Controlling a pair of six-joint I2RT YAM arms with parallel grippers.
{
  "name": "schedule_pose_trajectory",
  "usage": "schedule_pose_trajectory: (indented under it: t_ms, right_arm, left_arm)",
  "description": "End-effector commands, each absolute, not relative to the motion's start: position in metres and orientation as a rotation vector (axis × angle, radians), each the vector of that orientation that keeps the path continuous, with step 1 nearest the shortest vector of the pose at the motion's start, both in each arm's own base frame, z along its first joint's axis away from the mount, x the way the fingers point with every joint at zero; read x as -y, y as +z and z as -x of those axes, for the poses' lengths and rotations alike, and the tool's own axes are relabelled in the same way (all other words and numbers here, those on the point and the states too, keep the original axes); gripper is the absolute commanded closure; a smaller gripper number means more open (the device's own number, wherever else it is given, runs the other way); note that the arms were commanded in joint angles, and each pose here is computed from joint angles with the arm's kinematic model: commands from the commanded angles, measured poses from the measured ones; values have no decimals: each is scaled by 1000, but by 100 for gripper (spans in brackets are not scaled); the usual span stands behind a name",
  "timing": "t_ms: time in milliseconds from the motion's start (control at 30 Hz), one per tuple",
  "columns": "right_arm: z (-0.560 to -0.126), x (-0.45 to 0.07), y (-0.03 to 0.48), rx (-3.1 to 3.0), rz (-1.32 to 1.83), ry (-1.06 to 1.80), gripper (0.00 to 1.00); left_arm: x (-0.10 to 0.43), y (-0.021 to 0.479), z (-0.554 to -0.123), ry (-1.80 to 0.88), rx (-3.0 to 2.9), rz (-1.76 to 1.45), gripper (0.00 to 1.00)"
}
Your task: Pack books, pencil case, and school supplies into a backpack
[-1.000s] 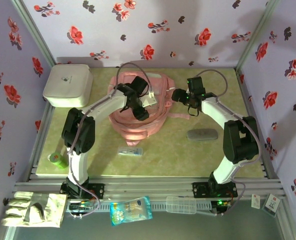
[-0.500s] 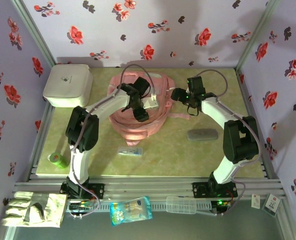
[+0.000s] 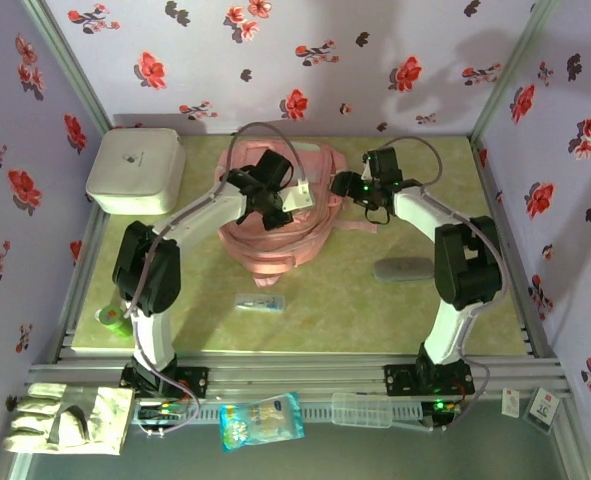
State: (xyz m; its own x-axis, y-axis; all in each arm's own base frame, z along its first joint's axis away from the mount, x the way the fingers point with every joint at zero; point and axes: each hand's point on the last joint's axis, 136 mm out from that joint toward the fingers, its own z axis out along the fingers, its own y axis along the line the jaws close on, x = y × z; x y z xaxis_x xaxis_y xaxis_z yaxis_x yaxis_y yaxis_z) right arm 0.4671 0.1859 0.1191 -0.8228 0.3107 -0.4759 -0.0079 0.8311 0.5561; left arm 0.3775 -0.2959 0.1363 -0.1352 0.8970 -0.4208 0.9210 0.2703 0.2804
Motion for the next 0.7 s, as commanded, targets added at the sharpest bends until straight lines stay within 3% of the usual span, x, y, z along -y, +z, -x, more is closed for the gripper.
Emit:
schedule_pose_trajectory:
  t_ms: [0, 100, 400, 500, 667]
  right_arm:
    - [-486, -201, 139, -2372, -188, 877, 28]
    - [-497, -209, 144, -2338, -179, 939, 31]
    - [-531, -232, 138, -2304, -174, 1119, 44]
    - [-536, -239, 134, -2306, -151, 1161, 44]
    - [-533, -254, 119, -2346, -135, 1297, 34]
  left_arm:
    - [288, 171, -391, -27, -1981, -1499, 95]
    - [284, 185, -393, -37, -1958, -1432, 100]
    - [276, 194, -392, -71, -1947, -1352, 100]
    - [275, 194, -390, -92, -1955, -1348, 100]
    - [271, 187, -389, -105, -2000, -1356, 100]
